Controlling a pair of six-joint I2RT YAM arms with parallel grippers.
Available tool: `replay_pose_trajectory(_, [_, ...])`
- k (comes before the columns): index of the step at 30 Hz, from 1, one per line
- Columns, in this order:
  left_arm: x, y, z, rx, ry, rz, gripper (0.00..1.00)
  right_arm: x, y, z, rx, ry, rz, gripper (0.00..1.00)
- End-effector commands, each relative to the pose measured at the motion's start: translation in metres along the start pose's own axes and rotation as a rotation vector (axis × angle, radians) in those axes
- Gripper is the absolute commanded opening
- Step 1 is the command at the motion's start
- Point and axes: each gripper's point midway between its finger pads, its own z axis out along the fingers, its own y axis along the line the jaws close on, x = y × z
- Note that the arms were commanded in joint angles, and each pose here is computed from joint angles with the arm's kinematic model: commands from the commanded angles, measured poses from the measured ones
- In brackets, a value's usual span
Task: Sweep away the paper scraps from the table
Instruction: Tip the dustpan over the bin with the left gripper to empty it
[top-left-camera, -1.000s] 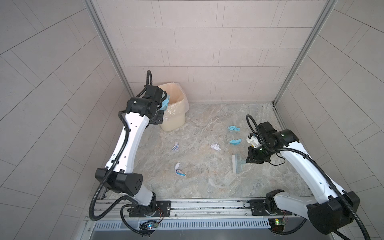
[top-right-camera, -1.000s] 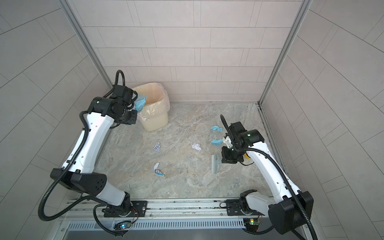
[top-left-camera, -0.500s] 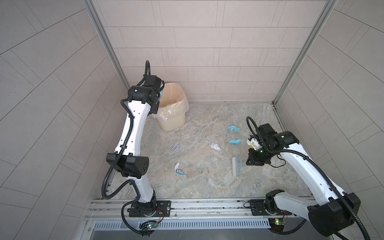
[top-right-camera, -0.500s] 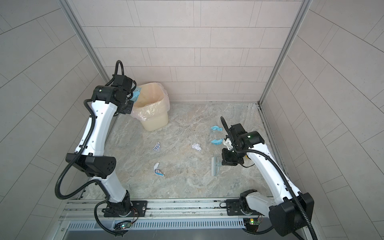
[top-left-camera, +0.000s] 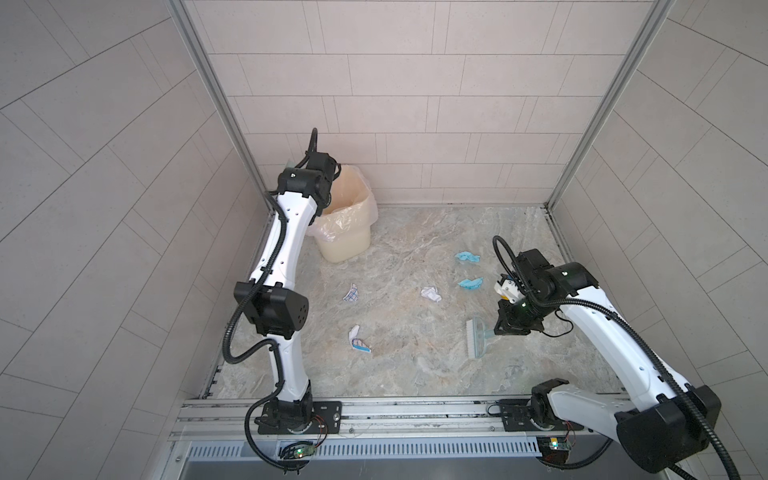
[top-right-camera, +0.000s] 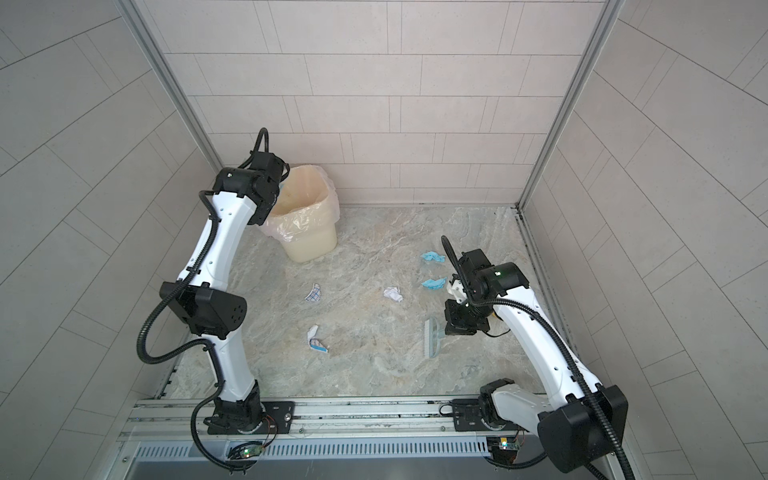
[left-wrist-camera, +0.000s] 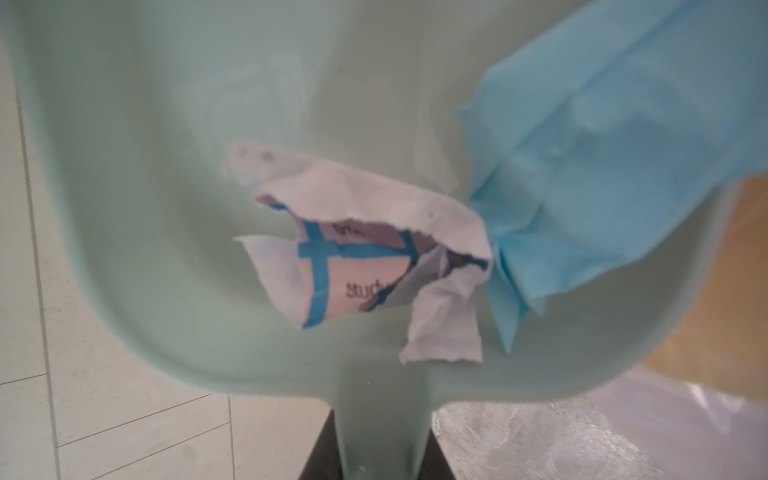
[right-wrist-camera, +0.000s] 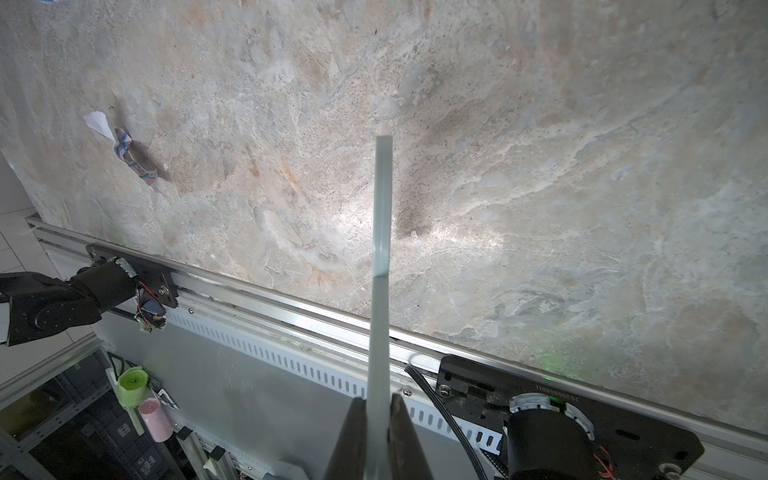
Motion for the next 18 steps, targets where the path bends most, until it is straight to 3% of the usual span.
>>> replay_pose_trajectory(1, [-0.006,0.012,-0.008,-0.149,0.006,0.09,0.0,0.007,-0.002,-0.003,0.009,0.026,-0.002,0.0])
replay_pose_trajectory(18, [-0.051,0.015,-0.026,-0.522,0.006,0.462,0.0,0.012,-0.004,-0.002,0.012,0.027,-0.015,0.0])
